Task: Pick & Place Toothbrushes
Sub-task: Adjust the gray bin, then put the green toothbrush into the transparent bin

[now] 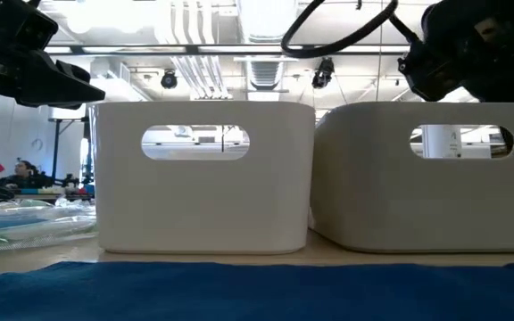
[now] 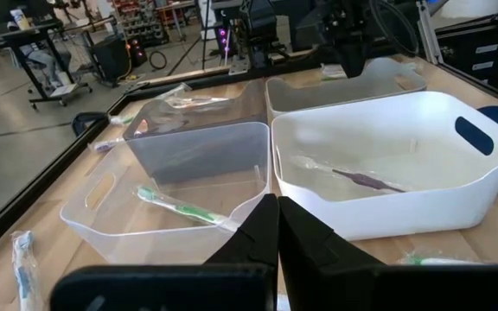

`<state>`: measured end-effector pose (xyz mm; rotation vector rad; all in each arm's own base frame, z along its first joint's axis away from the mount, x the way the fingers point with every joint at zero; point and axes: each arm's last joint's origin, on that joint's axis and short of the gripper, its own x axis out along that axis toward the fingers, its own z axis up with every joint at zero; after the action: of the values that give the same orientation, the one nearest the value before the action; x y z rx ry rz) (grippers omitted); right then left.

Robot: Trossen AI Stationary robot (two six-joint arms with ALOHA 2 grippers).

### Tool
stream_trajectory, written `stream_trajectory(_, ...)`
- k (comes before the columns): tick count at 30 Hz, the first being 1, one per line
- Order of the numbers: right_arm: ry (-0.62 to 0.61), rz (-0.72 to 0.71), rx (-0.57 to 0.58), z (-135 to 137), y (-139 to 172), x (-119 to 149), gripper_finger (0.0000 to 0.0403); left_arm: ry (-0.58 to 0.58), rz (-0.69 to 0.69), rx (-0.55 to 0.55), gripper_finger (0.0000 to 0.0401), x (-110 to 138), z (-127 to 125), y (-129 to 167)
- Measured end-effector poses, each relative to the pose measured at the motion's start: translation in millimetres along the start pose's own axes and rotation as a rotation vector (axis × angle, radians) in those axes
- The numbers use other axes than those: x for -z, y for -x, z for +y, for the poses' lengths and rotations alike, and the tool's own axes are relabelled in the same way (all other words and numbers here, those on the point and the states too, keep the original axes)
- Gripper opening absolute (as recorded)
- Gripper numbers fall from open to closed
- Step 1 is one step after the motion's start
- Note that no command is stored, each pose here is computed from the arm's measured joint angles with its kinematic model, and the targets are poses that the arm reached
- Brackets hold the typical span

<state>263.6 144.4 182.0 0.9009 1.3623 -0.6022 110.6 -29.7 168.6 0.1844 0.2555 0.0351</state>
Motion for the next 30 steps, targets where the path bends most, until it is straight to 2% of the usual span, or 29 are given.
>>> stream_trajectory(7,0.026,-0.009,0.005,-1,1,-4,0.0008,0.0,0.0,0.0,0.0005,0,0,0)
stream_trajectory(9,0.023,-0.005,0.041,-6,5,-5,0.0008,0.0,0.0,0.0,0.0005,0,0,0)
stream_trajectory(12,0.012,-0.006,0.121,-19,17,-5,0.0008,0.0,0.0,0.0,0.0005,0,0,0)
stream_trajectory(16,-0.007,-0.06,0.145,-35,43,-4,0.0008,0.0,0.0,0.0,0.0005,0,0,0)
stream_trajectory(20,0.037,-0.213,0.076,-49,75,-4,0.0008,0.0,0.0,0.0,0.0005,0,0,0)
stream_trajectory(23,0.117,-0.398,0.016,-56,97,-8,0.0008,0.0,0.0,0.0,0.0005,0,0,0)
stream_trajectory(26,0.229,-0.579,-0.01,-61,114,-17,0.0008,0.0,0.0,0.0,0.0005,0,0,0)
stream_trajectory(30,0.385,-0.723,-0.02,-64,131,-35,0.0008,0.0,0.0,0.0,0.0005,0,0,0)
